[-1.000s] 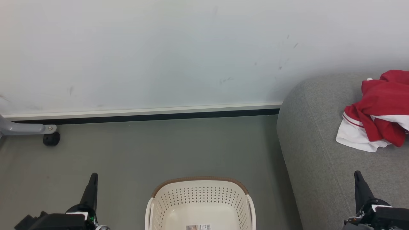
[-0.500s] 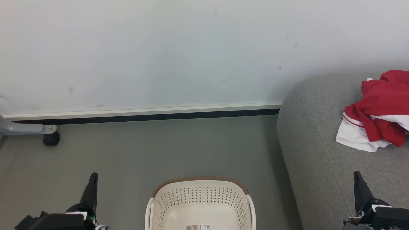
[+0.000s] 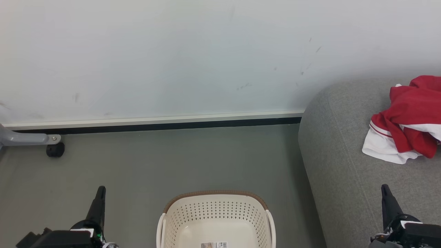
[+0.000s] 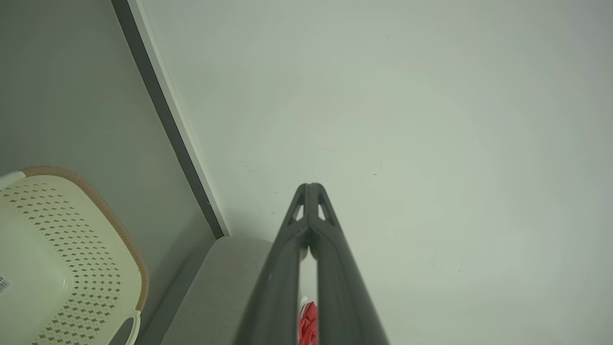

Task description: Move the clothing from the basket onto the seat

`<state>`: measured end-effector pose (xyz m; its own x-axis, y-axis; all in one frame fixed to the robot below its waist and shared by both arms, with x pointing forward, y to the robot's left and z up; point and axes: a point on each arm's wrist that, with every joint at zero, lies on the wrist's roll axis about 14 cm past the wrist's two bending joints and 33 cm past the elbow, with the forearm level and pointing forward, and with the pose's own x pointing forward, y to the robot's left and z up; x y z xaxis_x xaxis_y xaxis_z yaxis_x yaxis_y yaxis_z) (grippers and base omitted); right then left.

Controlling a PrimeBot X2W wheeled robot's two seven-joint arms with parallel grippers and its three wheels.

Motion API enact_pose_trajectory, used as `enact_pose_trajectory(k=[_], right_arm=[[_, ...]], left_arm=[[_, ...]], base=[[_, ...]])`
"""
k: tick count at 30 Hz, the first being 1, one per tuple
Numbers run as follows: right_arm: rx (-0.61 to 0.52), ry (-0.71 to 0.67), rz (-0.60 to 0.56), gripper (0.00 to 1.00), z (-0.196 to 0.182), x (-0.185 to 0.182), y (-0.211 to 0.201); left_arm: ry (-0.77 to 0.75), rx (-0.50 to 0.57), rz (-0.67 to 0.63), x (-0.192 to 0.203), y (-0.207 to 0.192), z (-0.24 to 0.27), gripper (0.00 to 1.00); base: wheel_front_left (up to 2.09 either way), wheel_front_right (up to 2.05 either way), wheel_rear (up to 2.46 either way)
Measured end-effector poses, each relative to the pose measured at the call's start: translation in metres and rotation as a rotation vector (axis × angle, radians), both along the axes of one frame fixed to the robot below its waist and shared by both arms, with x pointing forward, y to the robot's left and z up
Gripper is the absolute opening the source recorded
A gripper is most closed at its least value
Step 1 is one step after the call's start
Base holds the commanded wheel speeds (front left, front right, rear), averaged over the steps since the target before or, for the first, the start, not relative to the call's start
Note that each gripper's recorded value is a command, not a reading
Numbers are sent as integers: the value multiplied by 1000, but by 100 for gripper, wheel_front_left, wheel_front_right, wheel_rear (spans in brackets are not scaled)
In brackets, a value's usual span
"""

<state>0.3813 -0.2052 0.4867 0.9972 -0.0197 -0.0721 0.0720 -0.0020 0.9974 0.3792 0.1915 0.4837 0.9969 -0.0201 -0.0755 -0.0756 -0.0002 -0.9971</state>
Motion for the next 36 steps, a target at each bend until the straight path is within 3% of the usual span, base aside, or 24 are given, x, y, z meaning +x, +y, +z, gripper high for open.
enact_pose_trajectory(k=[36], right_arm=[[1, 1, 0, 0, 0, 0, 0]], left_arm=[[0, 0, 0, 0, 0, 0, 0]], base=[[0, 0, 0]])
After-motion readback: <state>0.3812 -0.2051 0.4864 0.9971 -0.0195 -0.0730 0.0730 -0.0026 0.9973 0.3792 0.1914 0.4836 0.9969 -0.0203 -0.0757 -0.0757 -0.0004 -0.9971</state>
